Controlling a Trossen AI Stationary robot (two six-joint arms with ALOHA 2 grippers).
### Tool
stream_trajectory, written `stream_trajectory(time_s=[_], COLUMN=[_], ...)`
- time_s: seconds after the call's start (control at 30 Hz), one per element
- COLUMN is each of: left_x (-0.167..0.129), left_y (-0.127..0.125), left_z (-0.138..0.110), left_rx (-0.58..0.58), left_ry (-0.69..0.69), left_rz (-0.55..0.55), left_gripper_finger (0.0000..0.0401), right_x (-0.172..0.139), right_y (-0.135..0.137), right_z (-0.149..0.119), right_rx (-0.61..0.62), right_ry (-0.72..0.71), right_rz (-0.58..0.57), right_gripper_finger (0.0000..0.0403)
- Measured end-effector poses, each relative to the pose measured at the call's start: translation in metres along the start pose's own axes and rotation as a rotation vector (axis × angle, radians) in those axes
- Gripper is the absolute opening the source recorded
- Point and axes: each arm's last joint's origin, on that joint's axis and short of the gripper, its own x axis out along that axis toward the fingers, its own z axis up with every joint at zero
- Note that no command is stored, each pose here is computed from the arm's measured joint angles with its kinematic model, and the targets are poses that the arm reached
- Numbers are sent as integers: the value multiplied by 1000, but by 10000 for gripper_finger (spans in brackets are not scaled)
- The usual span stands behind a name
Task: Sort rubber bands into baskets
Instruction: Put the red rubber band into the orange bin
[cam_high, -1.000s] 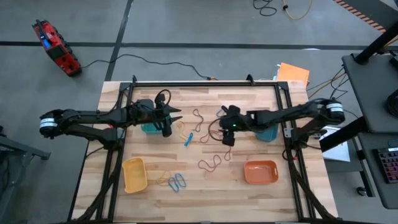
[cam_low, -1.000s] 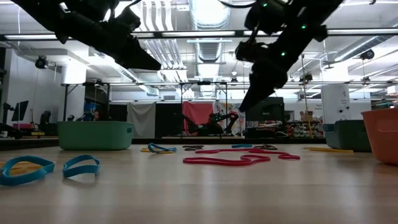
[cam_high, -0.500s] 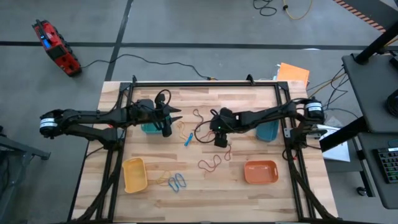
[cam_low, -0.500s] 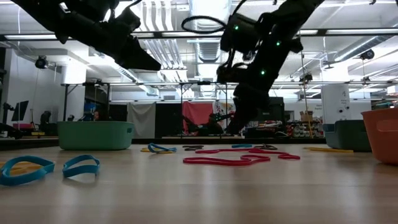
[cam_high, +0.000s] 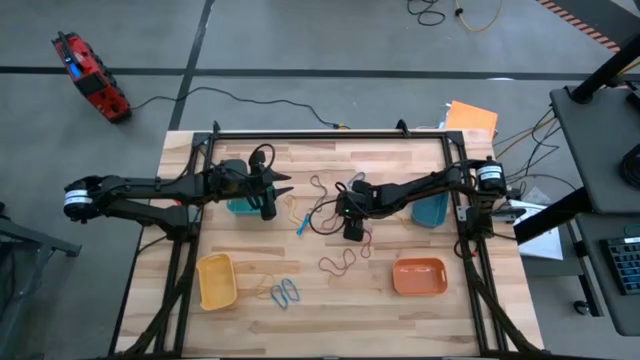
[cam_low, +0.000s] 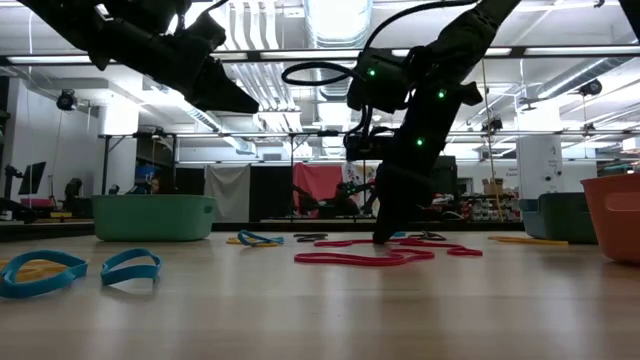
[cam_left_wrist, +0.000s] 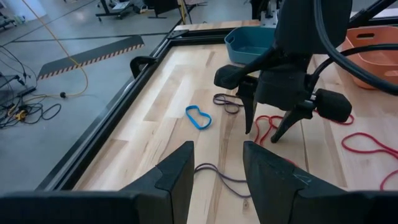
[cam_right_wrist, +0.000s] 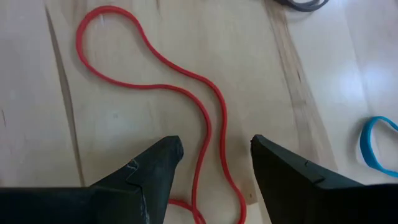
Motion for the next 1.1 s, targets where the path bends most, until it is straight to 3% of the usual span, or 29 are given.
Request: stream_trajectory(time_s=[0.23, 0.57, 0.87, 1.1], left_x=[0, 0, 0, 0], left_y=[0, 0, 0, 0], left_z=[0, 1, 1, 1], left_rx=[0, -1, -1, -8], left_ry=[-1, -7, -10, -9], left_rz=[0, 1, 1, 1], left_gripper_finger=[123, 123, 123, 123], right_x=[2, 3, -5, -42], right_y=[1, 1, 0, -3], right_z=[-1, -2, 0, 10], right_rx=[0, -49, -63, -64], right_ry=[5, 9, -14, -112], right_rz=[11, 77, 83, 91], right_gripper_finger=[171, 21, 12, 12])
